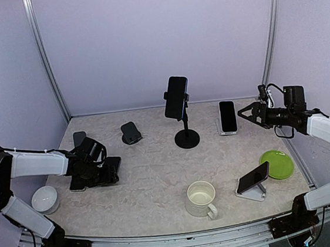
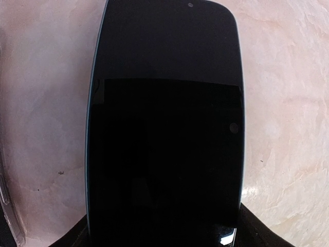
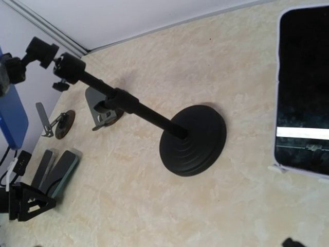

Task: Remove the phone from the phone stand

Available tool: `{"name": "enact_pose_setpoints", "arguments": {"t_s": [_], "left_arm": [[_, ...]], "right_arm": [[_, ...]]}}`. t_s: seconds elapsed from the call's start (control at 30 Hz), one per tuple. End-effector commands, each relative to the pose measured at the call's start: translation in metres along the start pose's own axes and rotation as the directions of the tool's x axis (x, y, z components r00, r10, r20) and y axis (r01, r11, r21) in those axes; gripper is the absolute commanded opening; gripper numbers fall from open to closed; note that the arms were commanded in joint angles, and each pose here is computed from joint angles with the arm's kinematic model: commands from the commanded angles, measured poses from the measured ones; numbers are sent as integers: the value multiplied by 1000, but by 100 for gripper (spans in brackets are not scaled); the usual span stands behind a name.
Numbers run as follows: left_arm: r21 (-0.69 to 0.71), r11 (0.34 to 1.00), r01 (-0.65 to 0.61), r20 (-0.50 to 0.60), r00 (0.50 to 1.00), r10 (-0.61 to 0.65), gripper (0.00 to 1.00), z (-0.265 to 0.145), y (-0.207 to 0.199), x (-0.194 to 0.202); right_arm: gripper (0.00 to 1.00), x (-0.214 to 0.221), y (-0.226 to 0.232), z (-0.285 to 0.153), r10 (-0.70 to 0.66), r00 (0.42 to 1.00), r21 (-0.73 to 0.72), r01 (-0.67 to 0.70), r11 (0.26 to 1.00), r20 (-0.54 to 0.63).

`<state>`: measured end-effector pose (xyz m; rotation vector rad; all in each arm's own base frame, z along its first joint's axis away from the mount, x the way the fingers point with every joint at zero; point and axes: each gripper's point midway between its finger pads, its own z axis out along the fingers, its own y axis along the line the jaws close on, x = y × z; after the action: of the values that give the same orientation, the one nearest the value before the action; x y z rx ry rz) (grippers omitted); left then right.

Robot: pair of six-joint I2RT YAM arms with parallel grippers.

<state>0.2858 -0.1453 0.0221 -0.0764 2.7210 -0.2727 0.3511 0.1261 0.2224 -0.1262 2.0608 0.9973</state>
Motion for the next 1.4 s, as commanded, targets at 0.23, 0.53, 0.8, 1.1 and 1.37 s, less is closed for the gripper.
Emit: {"name": "enact_pose_setpoints", "arguments": {"t_s": [0.23,0.53,0.8,1.1,1.37], "left_arm": [[-64,998,-7,-93,996,1,95,6,9,21],[-31,999,-35,8,999,35,99,-11,-20,-30],[-13,1000,-26,169,985,27,99,-33,-57,-106],[-57,993,106,223,971,-91,99,-23,-89,-164],[-191,964,187,245,960,-138,99,-2,-103,-194]], "right_arm": [[100,0,0,2,-19,1000,4,19,1000,7],[100,-4,0,3,-26,1000,2,26,1000,6],[100,-11,0,2,-30,999,16,30,999,21],[100,-16,0,3,-26,999,24,25,999,31],[100,-15,-1,2,-18,999,27,17,999,34]]}}
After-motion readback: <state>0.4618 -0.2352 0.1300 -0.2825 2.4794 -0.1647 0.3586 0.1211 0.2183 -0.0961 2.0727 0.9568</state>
